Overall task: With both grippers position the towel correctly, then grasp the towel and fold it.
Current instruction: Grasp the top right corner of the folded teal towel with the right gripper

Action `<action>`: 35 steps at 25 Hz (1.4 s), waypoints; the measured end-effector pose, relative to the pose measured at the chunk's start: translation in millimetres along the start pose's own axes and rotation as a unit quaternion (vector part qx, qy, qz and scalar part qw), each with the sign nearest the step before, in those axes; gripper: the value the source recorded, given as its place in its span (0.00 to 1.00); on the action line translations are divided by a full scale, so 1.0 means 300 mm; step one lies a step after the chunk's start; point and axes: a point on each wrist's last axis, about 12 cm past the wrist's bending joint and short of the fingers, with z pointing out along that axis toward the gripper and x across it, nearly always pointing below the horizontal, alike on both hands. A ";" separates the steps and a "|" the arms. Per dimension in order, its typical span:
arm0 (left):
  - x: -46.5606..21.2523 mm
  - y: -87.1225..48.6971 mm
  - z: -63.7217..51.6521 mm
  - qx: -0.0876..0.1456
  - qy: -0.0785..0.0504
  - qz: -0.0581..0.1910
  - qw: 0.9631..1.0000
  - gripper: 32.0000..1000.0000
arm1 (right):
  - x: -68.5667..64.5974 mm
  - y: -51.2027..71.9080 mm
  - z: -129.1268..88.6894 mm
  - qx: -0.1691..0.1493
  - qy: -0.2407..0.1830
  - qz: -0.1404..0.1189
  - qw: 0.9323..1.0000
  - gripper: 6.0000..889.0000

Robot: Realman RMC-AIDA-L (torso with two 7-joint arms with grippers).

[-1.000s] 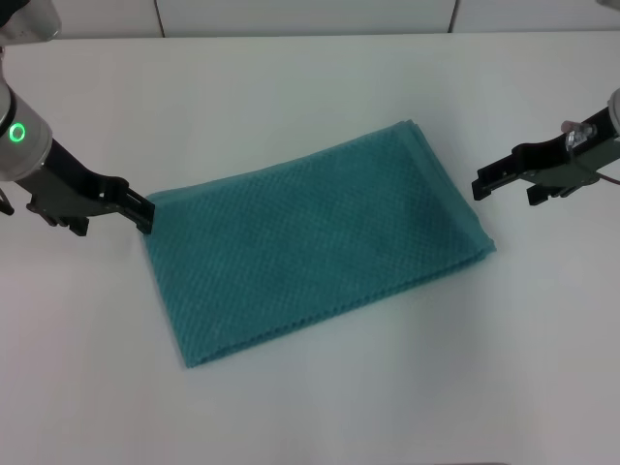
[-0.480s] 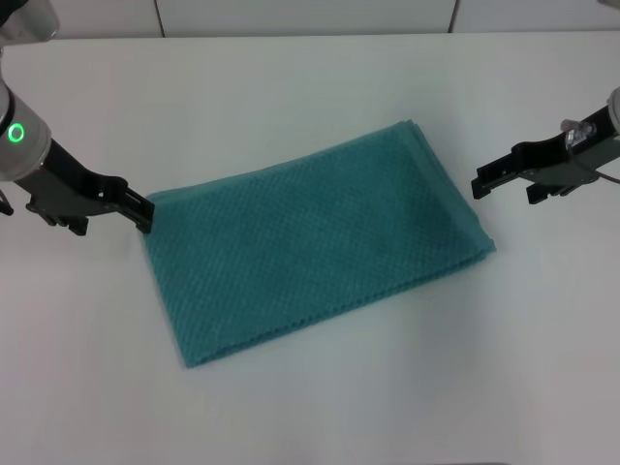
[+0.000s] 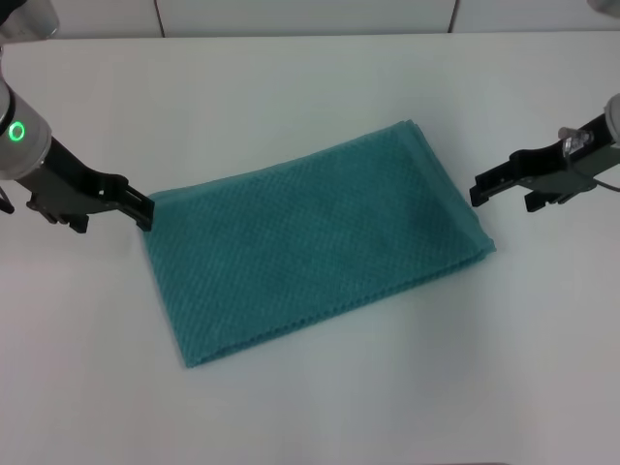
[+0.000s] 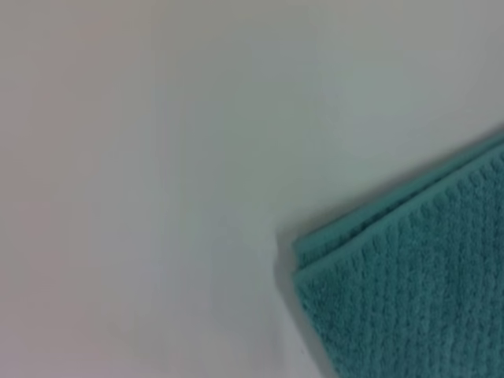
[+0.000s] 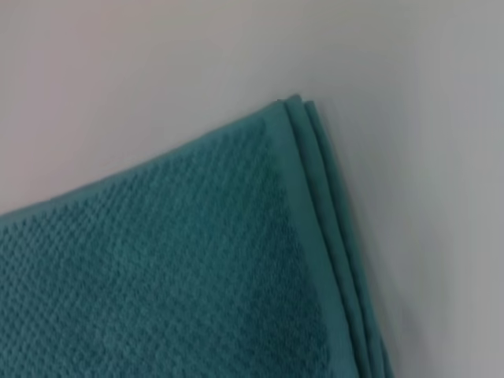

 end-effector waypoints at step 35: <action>-0.019 -0.020 -0.003 0.012 -0.012 0.003 1.000 0.89 | 0.059 0.007 0.186 0.004 0.016 -0.043 0.999 0.99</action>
